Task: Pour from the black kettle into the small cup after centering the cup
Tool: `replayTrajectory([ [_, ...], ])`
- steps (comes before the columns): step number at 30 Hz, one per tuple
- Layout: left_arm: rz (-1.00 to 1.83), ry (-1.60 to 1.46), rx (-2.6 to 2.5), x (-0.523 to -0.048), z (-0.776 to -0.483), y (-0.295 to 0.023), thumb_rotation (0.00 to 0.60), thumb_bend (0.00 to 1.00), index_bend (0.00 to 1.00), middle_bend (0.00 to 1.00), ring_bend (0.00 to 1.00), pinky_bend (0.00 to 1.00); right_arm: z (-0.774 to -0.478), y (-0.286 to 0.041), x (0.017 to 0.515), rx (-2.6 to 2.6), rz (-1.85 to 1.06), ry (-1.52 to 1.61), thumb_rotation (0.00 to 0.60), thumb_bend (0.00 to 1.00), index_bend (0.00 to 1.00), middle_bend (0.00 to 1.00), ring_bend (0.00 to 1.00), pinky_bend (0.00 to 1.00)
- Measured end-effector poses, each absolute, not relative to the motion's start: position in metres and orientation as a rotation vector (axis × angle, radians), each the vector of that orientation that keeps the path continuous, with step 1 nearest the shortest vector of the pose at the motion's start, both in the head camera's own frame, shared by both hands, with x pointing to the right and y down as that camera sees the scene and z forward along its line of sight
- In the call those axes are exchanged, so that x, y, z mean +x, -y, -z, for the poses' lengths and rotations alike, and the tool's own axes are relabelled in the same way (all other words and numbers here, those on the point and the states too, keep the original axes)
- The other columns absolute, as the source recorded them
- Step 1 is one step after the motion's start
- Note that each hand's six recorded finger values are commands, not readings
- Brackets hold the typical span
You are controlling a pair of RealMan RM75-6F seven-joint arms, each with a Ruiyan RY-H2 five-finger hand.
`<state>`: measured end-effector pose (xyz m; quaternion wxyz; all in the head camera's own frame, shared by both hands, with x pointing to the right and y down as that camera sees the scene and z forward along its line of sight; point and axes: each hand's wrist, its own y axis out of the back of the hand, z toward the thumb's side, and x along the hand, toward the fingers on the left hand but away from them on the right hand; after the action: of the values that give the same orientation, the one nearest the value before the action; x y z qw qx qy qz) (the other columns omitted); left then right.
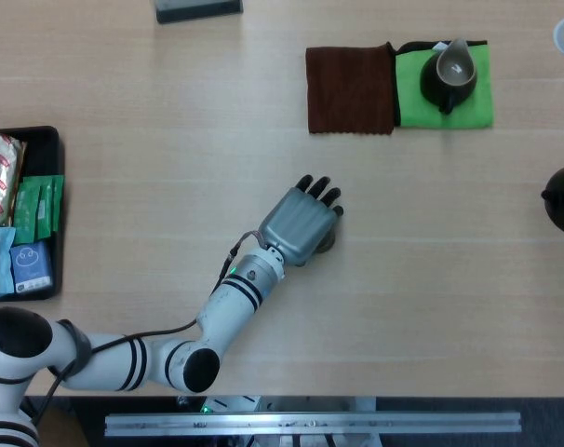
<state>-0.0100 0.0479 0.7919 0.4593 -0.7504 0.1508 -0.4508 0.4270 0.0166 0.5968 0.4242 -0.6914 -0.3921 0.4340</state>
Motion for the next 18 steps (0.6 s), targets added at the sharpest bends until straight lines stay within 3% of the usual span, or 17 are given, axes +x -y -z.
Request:
replayTrajectory([
  [5, 1.125, -0.367, -1.845, -0.0119, -0.7947, -0.0476, 0.6, 0.22, 0.39, 0.18, 0.09, 0.15, -0.5973, -0.0159, 0.4276, -1.728, -1.088, 0.983, 0.474, 0.38, 1.0, 0.99, 1.0, 0.17],
  [12, 1.127, -0.36, -1.847, -0.0132, -0.7928, -0.0492, 0.6, 0.22, 0.29, 0.17, 0.09, 0.15, -0.5976, -0.016, 0.4266, -1.73, -1.086, 0.985, 0.474, 0.38, 1.0, 0.99, 1.0, 0.17],
  [18, 1.133, -0.349, -1.849, -0.0128, -0.7938, -0.0508, 0.6, 0.22, 0.28, 0.17, 0.09, 0.15, -0.5961, -0.0167, 0.4279, -1.726, -1.086, 0.99, 0.481, 0.38, 1.0, 0.99, 1.0, 0.17],
])
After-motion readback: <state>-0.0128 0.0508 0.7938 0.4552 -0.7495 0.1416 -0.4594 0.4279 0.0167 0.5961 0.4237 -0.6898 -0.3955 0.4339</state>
